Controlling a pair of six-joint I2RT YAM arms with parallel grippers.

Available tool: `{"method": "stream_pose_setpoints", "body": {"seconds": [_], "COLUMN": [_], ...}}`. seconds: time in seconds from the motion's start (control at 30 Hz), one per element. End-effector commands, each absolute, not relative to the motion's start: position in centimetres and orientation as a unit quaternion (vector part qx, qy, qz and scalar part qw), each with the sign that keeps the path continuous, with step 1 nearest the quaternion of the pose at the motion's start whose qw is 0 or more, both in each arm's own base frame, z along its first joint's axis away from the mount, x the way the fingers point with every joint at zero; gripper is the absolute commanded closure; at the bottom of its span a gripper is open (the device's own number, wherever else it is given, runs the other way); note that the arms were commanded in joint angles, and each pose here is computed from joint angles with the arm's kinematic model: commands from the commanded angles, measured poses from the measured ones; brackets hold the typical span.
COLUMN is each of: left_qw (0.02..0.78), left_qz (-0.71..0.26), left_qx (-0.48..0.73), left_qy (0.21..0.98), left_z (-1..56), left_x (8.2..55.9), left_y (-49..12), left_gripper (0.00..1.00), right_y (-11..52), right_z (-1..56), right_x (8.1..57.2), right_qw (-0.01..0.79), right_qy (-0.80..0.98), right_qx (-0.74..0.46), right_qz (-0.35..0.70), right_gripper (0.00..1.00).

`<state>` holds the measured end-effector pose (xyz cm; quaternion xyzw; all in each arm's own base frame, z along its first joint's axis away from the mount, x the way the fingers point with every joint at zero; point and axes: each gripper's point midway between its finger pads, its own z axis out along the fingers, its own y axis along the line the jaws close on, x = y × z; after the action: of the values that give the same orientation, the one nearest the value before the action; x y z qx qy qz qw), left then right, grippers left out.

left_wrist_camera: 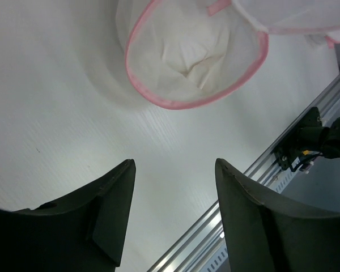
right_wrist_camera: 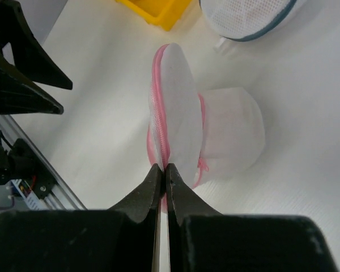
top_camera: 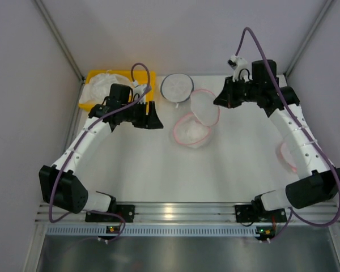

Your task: Place the bra in the laundry bag and zip it closed

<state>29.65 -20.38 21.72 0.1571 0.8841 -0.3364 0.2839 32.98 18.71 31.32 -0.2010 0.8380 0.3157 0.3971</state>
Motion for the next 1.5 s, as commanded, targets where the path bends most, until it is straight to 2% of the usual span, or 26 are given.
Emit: {"method": "stream_pose_setpoints", "body": {"seconds": [0.0,0.17,0.2,0.23,0.33,0.37,0.63,0.87,0.97,1.1,1.2,1.3,1.47], "left_qw": [0.352,0.312,0.303,0.293,0.272,0.259,0.215,0.186,0.171,0.181,0.196,0.207,0.197], "left_qz": [-0.395,-0.494,-0.503,-0.516,-0.545,-0.551,-0.608,-0.614,-0.62,-0.643,-0.646,-0.646,-0.631], "left_qx": [0.15,0.1,0.093,0.076,0.046,0.034,-0.015,-0.021,-0.024,-0.018,-0.02,-0.021,-0.04], "left_qy": [0.835,0.806,0.804,0.801,0.792,0.793,0.764,0.767,0.766,0.744,0.737,0.734,0.75], "left_z": [28.5,31.7,31.7,32.0,32.3,31.9,32.9,30.4,29.6,30.7,31.7,32.3,30.7], "left_x": [30.5,30.7,30.9,31.1,32.2,32.8,34.9,35.2,34.8,34.5,34.3,33.8,34.0], "left_y": [-21.6,-24.3,-24.6,-24.9,-25.9,-26.3,-30.1,-32.5,-32.8,-32.8,-32.3,-32.0,-32.0], "left_gripper": [0.36,0.28,0.22,0.13,0.08,0.03,0.02,0.02,0.05,0.07,0.02,0.02,0.02], "right_y": [20.6,22.6,22.8,22.9,23.3,23.3,25.4,27.0,27.3,27.2,26.6,26.2,27.0], "right_z": [32.0,31.2,30.9,31.1,31.8,32.3,33.2,31.9,31.4,30.4,29.8,29.6,30.2], "right_x": [33.0,33.0,32.7,32.8,32.8,32.8,30.8,29.1,29.0,29.4,30.1,30.5,30.1], "right_qw": [0.445,0.491,0.498,0.507,0.535,0.544,0.561,0.547,0.543,0.536,0.536,0.538,0.537], "right_qy": [0.815,0.792,0.791,0.786,0.77,0.765,0.729,0.717,0.717,0.727,0.736,0.743,0.742], "right_qx": [-0.246,-0.299,-0.302,-0.307,-0.317,-0.317,-0.377,-0.421,-0.425,-0.421,-0.408,-0.395,-0.395], "right_qz": [0.279,0.206,0.187,0.172,0.141,0.134,0.103,0.098,0.098,0.084,0.062,0.049,0.075], "right_gripper": [1.0,1.0,1.0,1.0,1.0,1.0,1.0,1.0,1.0,1.0,1.0,1.0,1.0]}}
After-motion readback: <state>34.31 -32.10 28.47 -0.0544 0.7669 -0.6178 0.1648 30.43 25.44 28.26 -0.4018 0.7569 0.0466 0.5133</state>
